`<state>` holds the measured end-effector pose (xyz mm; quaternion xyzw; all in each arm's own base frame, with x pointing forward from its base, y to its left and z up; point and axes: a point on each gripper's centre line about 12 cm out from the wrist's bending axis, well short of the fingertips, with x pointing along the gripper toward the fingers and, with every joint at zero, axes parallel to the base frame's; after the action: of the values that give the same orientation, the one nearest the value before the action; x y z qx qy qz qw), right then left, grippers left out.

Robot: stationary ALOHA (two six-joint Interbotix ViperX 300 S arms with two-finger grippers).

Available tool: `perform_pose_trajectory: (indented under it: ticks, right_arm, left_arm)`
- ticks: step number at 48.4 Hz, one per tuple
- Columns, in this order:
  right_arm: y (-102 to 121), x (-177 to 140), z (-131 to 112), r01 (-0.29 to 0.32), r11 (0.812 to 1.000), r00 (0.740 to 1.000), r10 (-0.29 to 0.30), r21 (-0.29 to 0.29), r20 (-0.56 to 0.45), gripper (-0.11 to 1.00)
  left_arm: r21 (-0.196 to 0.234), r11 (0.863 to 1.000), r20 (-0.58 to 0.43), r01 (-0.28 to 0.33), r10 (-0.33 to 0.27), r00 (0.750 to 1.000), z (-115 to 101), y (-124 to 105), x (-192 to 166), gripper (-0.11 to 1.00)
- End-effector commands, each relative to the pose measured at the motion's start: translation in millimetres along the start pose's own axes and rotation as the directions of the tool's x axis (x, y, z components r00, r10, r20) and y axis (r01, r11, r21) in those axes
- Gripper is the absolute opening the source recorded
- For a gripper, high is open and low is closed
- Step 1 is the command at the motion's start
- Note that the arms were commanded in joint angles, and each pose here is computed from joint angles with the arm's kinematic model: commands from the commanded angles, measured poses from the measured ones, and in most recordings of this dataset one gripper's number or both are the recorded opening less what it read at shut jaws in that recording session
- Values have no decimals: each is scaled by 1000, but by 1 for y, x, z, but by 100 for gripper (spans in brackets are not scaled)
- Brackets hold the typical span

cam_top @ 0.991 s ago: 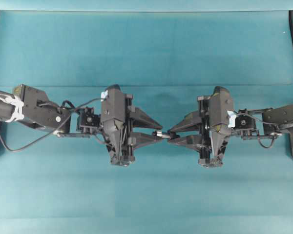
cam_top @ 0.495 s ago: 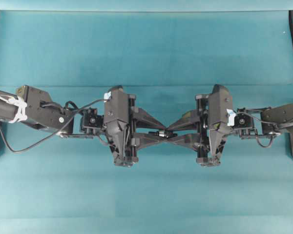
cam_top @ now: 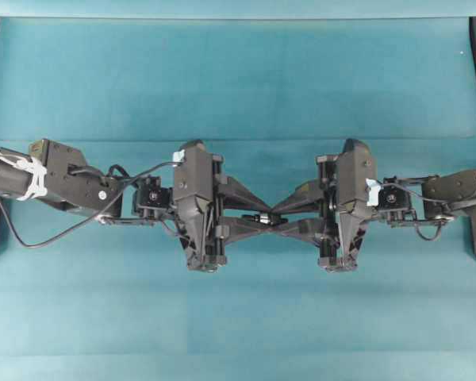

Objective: Insert the washer onto the shaft with both hands.
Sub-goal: 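Push the washer with the left gripper down onto the shaft, then open the left gripper and pull it back from the shaft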

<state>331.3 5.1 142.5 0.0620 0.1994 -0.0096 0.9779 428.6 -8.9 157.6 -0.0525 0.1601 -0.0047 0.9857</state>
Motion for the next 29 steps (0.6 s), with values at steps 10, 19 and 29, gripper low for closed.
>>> perform_pose_trajectory:
  ticks: [10, 19, 29]
  right_arm:
    - [-1, 2, 11, 3, 1000, 999, -3, 13, 39, 0]
    - [-1, 2, 10, 3, 1000, 999, -4, 13, 36, 0]
    - [-1, 3, 8, 4, 1000, 1000, -4, 11, 27, 0]
  left_arm:
    - [-2, 1000, 21, -5, 5, 1000, 22, 1, 9, 37]
    - [-6, 1000, 32, -6, 6, 999, 26, 2, 8, 37]
    - [-10, 1000, 44, -5, 6, 999, 31, 2, 6, 37]
